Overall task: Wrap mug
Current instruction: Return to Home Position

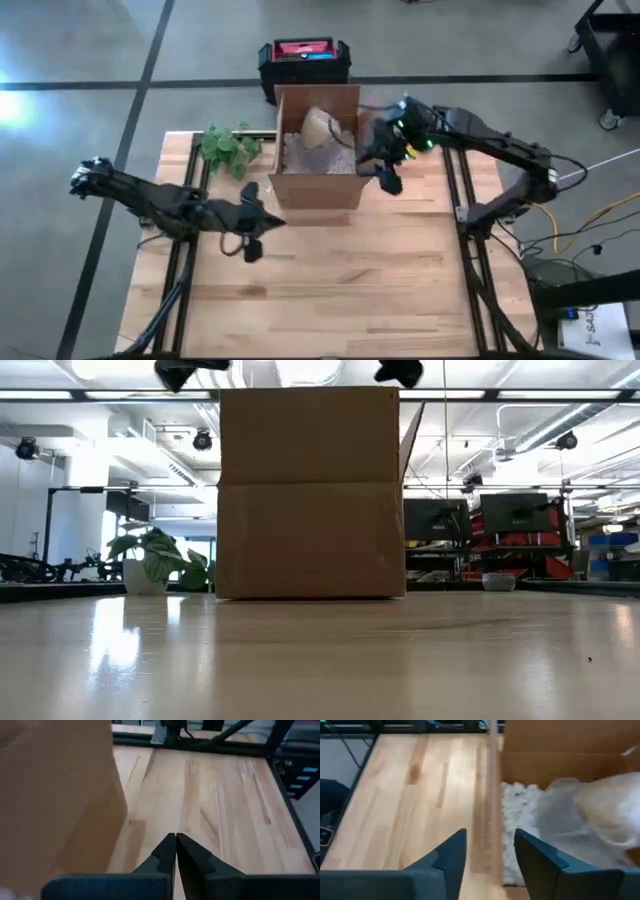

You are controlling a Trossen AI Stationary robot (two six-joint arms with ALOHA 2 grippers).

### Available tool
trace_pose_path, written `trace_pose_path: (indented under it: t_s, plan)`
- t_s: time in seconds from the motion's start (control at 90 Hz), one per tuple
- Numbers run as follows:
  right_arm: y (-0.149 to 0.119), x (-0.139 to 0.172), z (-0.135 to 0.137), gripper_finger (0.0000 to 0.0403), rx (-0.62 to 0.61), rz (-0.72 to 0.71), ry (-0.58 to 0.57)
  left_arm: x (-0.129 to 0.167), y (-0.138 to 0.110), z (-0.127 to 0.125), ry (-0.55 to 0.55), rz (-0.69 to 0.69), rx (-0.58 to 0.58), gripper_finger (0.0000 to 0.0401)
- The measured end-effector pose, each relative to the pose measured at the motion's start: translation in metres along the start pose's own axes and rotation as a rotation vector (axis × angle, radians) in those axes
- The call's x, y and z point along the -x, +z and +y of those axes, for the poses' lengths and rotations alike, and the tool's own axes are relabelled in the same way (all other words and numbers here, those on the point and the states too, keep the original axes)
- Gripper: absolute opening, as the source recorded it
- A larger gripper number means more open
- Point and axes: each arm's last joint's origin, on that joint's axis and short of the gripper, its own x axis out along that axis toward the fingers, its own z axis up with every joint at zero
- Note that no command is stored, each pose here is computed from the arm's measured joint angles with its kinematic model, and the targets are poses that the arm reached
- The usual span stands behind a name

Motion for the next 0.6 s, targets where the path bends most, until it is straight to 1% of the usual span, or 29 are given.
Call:
trace_pose_path:
  t_s: [0.133, 0.3, 0.389, 0.533, 0.6]
  plan:
    - [-0.031, 0.000, 0.010, 0.0077, -0.022, -0.053, -0.011, 0.013, -0.020, 0.015, -0.001, -0.053, 0.049, 0.0000]
    - [-0.066, -0.005, 0.020, 0.0011, -0.046, -0.134, -0.003, 0.014, -0.049, 0.028, -0.029, -0.154, 0.105, 0.0000]
    - [-0.085, -0.009, 0.024, 0.0005, -0.038, -0.200, -0.004, 0.013, -0.066, 0.035, -0.044, -0.204, 0.131, 0.0000]
    - [-0.117, -0.019, 0.028, 0.0009, -0.081, -0.277, 0.004, 0.010, -0.085, 0.044, -0.095, -0.260, 0.150, 0.0000]
    - [-0.135, -0.024, 0.029, 0.0004, -0.101, -0.277, 0.005, 0.011, -0.090, 0.048, -0.095, -0.286, 0.153, 0.0000]
